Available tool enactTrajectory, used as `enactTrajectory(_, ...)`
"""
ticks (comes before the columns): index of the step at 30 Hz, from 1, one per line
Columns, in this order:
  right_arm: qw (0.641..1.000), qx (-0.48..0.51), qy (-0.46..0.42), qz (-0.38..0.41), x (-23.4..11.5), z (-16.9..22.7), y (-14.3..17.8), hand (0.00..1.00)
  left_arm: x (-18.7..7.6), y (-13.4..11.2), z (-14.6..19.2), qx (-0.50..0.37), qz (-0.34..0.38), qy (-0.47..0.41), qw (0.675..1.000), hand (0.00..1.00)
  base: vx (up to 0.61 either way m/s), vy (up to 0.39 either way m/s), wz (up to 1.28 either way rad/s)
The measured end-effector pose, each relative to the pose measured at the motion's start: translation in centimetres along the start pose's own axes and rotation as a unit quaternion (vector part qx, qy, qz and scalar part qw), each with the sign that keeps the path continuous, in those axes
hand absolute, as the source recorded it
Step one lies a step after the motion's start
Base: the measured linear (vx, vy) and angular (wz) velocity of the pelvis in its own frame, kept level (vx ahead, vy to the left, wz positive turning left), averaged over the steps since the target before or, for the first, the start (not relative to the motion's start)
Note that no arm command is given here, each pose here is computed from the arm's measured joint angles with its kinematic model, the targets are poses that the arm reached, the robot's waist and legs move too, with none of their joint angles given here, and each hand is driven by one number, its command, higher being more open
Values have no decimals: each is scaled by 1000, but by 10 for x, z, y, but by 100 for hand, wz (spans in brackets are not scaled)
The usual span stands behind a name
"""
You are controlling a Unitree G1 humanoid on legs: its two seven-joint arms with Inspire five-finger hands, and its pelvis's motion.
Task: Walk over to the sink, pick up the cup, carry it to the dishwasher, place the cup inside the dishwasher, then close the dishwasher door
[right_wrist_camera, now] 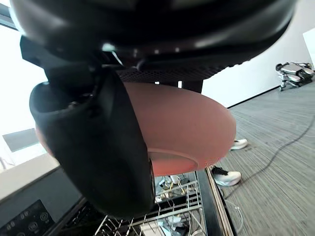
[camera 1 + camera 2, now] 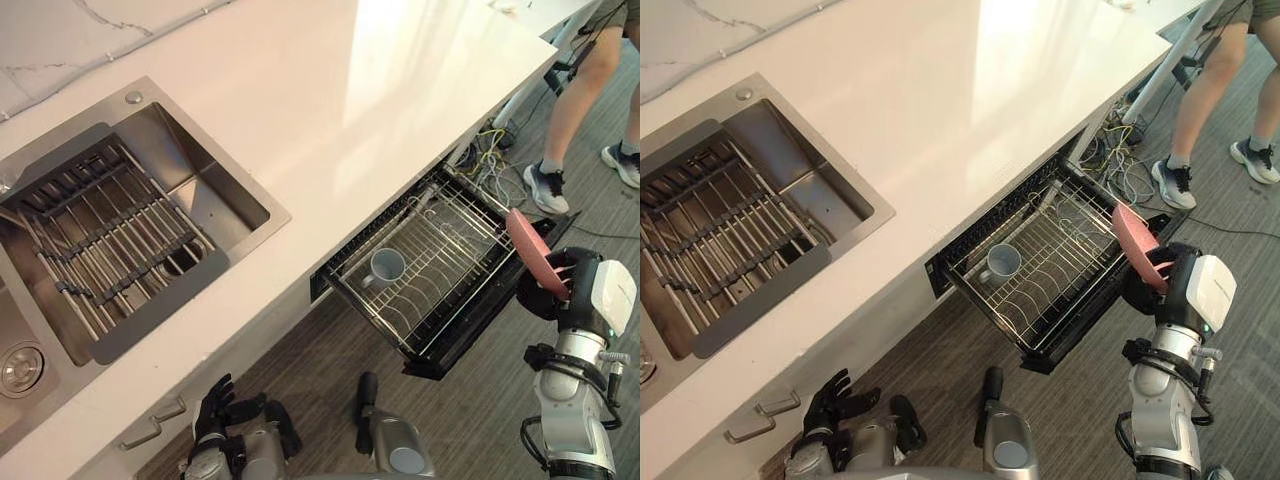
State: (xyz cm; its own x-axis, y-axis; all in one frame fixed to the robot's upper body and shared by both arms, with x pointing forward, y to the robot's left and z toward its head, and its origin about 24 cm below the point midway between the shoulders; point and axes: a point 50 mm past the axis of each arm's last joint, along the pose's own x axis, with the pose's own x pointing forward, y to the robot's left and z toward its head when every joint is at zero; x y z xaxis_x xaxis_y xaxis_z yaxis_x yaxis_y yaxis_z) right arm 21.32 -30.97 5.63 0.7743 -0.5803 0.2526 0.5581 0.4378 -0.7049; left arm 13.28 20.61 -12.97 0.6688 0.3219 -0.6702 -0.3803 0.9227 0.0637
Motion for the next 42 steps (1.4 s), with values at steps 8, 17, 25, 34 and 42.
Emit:
enactTrajectory(8, 997, 52, -55, 2, 41, 43, 10, 30, 8, -5, 19, -16, -5, -26, 1000, 90, -131, 27, 5)
enactTrajectory(17, 997, 65, -23, 36, 79, 54, 32, 90, 13, -17, 37, -10, -25, -59, 998, 90, -28, 29, 14)
enactTrajectory(25, 997, 62, -14, 36, 100, 69, 33, 90, 17, -19, 49, -9, -21, -78, 997, 90, -24, 7, 3)
enactTrajectory(34, 996, 82, -26, 27, 101, 77, 29, 90, 20, -22, 55, -17, -22, -84, 996, 90, -13, 0, -4)
enactTrajectory(42, 981, 167, -96, 30, 52, 92, 28, 90, 20, -23, 55, -18, -24, -80, 996, 90, 5, 7, -9)
